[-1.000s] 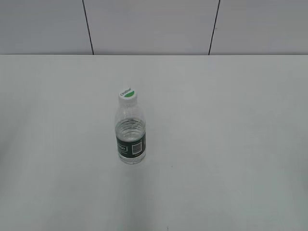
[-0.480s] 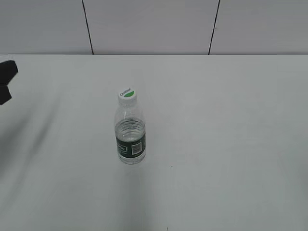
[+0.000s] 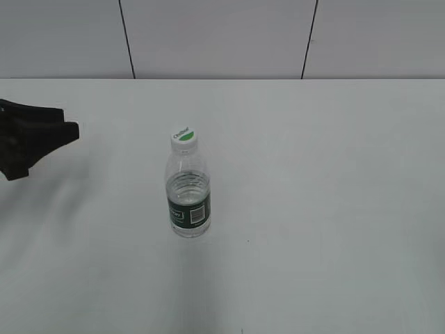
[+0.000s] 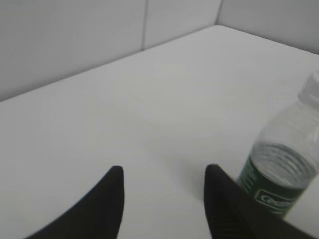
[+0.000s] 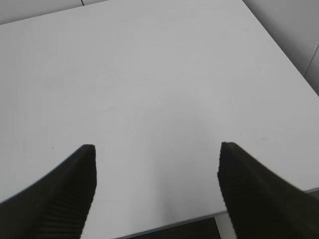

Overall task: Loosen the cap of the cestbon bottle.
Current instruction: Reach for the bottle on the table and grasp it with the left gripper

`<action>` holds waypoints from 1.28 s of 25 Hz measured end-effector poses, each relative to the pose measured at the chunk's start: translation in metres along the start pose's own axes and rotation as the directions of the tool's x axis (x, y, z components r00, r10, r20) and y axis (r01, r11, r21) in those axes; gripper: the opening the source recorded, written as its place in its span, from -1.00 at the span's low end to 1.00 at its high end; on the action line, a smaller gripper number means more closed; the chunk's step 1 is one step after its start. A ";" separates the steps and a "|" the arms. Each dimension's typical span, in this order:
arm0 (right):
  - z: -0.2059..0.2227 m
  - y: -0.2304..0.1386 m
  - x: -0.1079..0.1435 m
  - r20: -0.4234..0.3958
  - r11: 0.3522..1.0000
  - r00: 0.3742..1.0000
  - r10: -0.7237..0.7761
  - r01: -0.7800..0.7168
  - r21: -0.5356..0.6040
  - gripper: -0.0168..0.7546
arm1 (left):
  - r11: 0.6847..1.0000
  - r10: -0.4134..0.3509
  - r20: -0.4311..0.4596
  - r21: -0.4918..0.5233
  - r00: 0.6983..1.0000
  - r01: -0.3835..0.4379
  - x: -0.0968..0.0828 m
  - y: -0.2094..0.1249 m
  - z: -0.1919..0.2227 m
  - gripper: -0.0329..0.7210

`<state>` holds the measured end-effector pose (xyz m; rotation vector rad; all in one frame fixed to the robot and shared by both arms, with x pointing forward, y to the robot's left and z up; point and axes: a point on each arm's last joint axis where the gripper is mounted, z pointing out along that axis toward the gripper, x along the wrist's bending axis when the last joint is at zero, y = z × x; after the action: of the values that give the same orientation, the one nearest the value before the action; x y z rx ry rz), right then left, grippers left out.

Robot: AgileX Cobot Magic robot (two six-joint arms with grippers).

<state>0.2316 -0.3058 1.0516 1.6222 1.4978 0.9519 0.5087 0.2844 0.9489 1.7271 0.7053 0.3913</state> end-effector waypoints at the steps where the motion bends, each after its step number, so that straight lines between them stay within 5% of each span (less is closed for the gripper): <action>1: 0.000 0.000 0.000 0.000 1.000 1.000 0.000 0.000 0.000 0.56 | 1.000 0.016 0.045 0.009 0.999 -0.016 0.002 -0.001 0.004 -0.05; 5: 0.000 0.000 0.000 0.000 1.000 1.000 0.000 0.000 0.000 0.56 | 0.996 0.021 0.214 0.079 0.977 -0.039 -0.002 -0.019 0.021 -0.01; 11: 0.000 0.000 0.000 0.000 1.000 1.000 0.000 0.000 0.000 0.56 | 0.994 0.024 0.339 0.096 0.941 -0.060 -0.021 -0.032 0.045 0.56; 21: 0.000 0.000 0.000 0.000 1.000 1.000 0.000 0.000 0.000 0.56 | 0.974 0.068 0.422 0.169 0.904 -0.152 -0.041 -0.049 0.079 0.61; 32: 0.000 0.000 0.000 0.000 1.000 1.000 0.000 0.000 0.000 0.56 | 0.969 0.103 0.460 0.153 0.882 -0.192 -0.040 -0.051 0.120 0.61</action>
<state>0.2316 -0.3058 1.0515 1.6223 1.4980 0.9523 0.5370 0.1761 0.8711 1.9718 0.2791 0.0148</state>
